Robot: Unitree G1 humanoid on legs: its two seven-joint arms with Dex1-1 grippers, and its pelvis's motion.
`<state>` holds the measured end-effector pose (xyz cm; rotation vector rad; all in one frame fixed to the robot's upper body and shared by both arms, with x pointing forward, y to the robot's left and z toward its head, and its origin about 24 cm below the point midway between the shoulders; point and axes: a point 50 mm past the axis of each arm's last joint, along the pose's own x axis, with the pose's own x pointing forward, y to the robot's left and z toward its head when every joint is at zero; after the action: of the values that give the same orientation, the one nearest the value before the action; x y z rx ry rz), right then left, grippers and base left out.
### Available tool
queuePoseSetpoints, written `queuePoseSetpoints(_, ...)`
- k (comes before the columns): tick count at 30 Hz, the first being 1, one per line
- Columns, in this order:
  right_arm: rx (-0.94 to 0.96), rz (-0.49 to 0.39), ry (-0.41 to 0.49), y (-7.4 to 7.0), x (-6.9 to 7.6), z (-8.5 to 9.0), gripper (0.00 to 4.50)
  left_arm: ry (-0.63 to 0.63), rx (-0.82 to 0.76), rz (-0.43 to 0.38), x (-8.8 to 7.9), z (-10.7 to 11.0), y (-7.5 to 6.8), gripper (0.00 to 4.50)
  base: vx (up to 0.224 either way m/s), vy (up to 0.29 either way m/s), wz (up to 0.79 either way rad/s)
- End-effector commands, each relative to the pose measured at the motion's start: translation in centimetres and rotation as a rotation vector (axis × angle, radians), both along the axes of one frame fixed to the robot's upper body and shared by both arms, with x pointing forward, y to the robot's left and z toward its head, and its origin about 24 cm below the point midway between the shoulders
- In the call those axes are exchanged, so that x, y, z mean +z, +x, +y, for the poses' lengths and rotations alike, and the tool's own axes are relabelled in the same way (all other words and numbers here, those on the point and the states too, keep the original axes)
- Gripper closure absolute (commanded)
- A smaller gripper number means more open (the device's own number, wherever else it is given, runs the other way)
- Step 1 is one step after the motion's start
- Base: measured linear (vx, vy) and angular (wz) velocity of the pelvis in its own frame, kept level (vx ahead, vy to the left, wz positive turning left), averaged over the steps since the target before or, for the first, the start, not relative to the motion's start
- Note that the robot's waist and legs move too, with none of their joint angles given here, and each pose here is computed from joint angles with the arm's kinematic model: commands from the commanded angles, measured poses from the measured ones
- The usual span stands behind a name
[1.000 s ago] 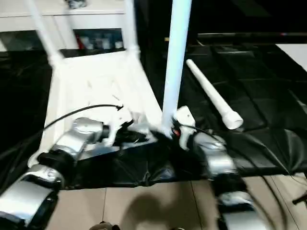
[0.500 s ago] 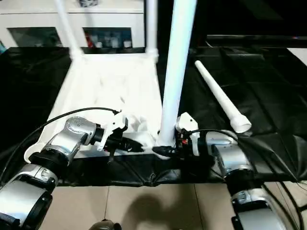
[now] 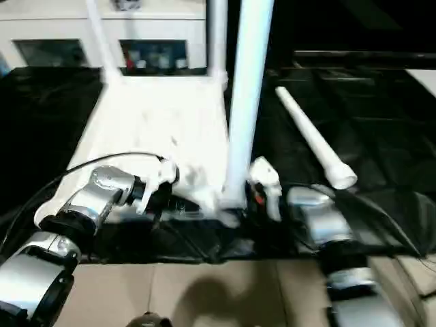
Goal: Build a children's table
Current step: Rotate leg to tighten
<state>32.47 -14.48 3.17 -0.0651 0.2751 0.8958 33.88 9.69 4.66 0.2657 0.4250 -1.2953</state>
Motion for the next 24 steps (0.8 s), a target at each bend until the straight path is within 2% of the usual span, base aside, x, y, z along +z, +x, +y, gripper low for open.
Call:
queuePoseSetpoints(1, -0.218, 0.078, 0.003, 0.3, -1.8, 0.9, 1.8, -0.085, 0.036, -0.063, 1.8, -2.8, 0.8, 4.5, 0.0, 0.0, 0.0)
queuePoseSetpoints(4, -0.386, 0.098, -0.009, 0.4, -2.6, 1.6, 1.8, -0.091, 0.1, -0.058, 1.4, -4.2, 0.7, 4.5, 0.0, 0.0, 0.0)
queuePoseSetpoints(6, -0.418, 0.095, -0.023, 0.5, -2.8, 1.8, 1.8, -0.092, 0.109, -0.06, 1.4, -4.5, 0.6, 4.5, 0.0, 0.0, 0.0)
queuePoseSetpoints(7, -0.447, 0.074, 0.012, 0.5, -2.6, 2.7, 1.8, -0.098, 0.119, -0.066, 1.3, -5.3, 0.5, 4.5, 0.0, 0.0, 0.0)
queuePoseSetpoints(9, -0.446, 0.041, 0.04, 0.6, -2.2, 3.3, 1.24, -0.105, 0.117, -0.067, 1.3, -5.7, 0.3, 4.5, 0.0, 0.0, 0.0)
queuePoseSetpoints(12, -0.437, 0.031, 0.078, 0.8, -1.7, 3.4, 1.01, -0.114, 0.108, -0.07, 1.4, -5.7, 0.3, 4.5, 0.0, 0.0, 0.0)
queuePoseSetpoints(16, -0.353, -0.022, 0.095, 0.9, -0.8, 2.8, 0.58, -0.116, 0.062, -0.085, 1.4, -4.8, 0.1, 4.5, 0.0, 0.0, 0.0)
queuePoseSetpoints(23, -0.117, -0.034, 0.059, 0.0, -0.4, 1.6, 0.58, -0.105, -0.035, -0.082, 1.4, -3.0, -0.3, 4.5, 0.0, 0.0, 0.0)
queuePoseSetpoints(24, -0.038, -0.027, 0.051, -0.3, -0.3, 1.2, 0.58, -0.102, -0.067, -0.077, 1.5, -2.5, -0.4, 4.5, 0.0, 0.0, 0.0)
